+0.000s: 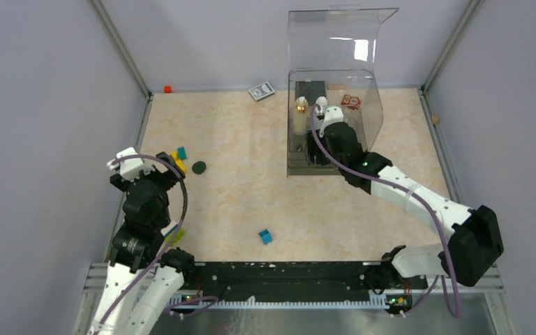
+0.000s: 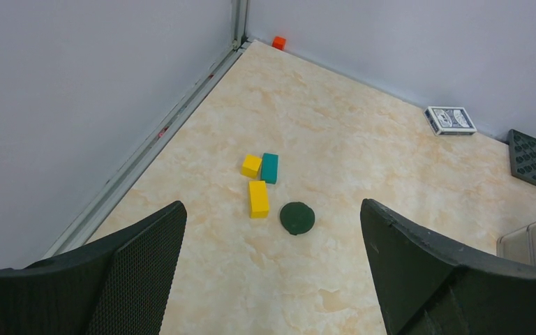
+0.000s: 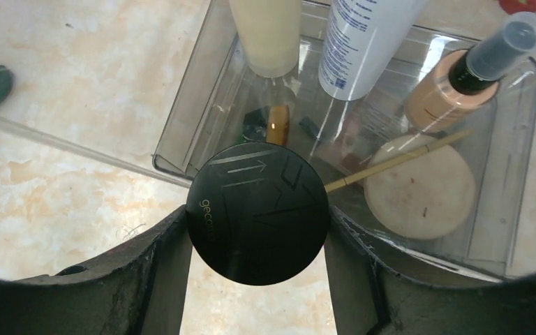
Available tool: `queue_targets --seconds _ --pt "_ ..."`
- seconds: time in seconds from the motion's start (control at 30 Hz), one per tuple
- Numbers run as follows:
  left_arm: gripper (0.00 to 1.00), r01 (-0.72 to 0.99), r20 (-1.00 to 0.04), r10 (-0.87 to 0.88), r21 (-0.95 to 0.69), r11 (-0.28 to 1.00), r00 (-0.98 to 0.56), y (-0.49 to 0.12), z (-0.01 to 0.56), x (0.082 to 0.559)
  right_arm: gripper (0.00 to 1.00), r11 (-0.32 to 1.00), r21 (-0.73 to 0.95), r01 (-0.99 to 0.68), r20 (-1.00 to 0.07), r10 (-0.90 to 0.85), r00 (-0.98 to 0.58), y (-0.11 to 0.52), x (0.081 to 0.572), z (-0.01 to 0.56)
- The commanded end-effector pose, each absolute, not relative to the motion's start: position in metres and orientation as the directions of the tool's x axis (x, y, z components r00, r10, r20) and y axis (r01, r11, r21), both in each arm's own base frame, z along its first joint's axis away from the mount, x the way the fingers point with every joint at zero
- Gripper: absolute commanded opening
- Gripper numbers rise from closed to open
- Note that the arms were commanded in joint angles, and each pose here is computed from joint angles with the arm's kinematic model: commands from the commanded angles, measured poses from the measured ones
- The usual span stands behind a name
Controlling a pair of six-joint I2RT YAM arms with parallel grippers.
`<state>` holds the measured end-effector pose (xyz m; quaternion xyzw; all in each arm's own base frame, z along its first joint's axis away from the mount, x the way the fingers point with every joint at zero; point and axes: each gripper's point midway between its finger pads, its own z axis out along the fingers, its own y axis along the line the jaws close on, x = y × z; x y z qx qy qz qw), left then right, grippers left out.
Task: Organize the makeup
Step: Place the makeup in the storage box.
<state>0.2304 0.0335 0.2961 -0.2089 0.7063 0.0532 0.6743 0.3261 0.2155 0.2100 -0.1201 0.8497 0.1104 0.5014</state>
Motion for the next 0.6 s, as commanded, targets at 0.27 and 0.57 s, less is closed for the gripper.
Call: queue_targets --seconds 0.27,0.57 --pt "0.99 -0.367 -0.974 -0.224 -0.217 0.904 0.025 0.035 0.302 0.232 0.41 0.931 0.116 -0.345 -0.93 -0.02 -0.368 0.249 0.375 0.225" --pt "0.99 -0.365 -0.974 -0.224 -0.218 0.905 0.024 0.034 0.302 0.232 0.41 0.941 0.098 -0.323 -0.93 -0.029 -0.365 0.254 0.397 0.221"
